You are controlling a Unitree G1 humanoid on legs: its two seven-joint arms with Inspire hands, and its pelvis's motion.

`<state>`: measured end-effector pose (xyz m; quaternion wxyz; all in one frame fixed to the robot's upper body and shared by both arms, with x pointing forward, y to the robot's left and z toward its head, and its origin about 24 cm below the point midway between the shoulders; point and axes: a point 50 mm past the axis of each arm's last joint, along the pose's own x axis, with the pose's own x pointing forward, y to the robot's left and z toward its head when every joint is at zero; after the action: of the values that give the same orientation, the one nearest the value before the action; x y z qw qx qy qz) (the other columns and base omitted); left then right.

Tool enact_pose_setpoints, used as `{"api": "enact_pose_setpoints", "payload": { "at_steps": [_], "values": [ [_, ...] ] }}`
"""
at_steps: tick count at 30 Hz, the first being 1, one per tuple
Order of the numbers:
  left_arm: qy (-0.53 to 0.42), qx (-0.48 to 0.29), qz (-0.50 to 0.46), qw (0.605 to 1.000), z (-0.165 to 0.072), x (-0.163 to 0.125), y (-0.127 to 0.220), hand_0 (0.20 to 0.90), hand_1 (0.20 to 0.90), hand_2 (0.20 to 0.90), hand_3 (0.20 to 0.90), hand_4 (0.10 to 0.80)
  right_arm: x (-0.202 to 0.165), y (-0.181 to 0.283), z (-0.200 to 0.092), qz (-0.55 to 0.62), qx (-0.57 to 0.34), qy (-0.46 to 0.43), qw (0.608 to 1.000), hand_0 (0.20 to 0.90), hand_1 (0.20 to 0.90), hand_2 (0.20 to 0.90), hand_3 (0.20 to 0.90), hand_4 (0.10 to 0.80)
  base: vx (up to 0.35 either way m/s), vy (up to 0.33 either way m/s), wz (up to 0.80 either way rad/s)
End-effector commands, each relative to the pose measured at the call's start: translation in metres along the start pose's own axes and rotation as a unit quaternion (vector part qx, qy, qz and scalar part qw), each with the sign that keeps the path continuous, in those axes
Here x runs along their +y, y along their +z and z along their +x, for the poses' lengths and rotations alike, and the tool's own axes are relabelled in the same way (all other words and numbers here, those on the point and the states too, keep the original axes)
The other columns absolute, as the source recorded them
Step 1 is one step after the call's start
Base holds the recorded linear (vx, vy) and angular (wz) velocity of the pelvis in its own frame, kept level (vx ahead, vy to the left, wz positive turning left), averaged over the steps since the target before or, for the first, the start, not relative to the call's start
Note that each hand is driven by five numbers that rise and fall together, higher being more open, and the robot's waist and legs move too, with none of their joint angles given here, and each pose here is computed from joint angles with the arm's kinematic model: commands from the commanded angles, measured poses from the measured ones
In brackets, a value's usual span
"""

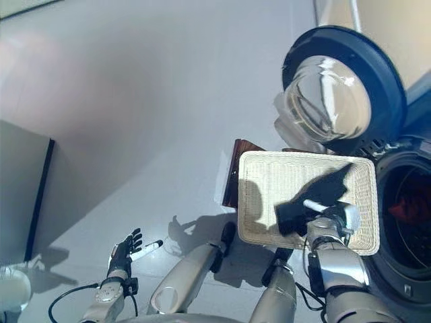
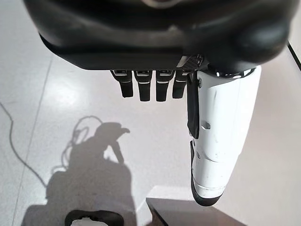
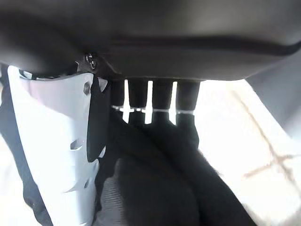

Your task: Pick up the clothes and place them into the washing machine

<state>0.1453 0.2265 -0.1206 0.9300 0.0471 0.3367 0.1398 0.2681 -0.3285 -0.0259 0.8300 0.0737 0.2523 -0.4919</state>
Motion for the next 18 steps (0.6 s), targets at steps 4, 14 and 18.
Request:
{"api": "enact_pose_setpoints", "payload": {
  "at_steps": [4, 14, 18],
  "values": [
    [0.034, 0.034, -0.055, 0.997, -0.011, 0.014, -0.027, 0.900, 0.900, 0.900, 0.900, 0.800, -0.012, 0.019, -0.001, 0.346, -0.052, 0.011, 0.937, 0.200, 0.200, 0.200, 0.200, 0.300, 0.014, 0.056, -0.35],
    [-0.007, 0.052, -0.073, 0.996, -0.020, -0.016, -0.039, 0.900, 0.900, 0.900, 0.900, 0.800, -0.003, 0.069, -0.018, 0.532, -0.110, -0.028, 0.839, 0.200, 0.200, 0.200, 0.200, 0.300, 0.023, 0.022, -0.16],
    [-0.016, 0.056, -0.069, 0.996, -0.021, -0.024, -0.041, 0.900, 0.900, 0.900, 0.900, 0.800, -0.001, 0.093, -0.019, 0.547, -0.120, -0.038, 0.827, 0.200, 0.200, 0.200, 0.200, 0.300, 0.024, 0.015, -0.23]
  ]
}}
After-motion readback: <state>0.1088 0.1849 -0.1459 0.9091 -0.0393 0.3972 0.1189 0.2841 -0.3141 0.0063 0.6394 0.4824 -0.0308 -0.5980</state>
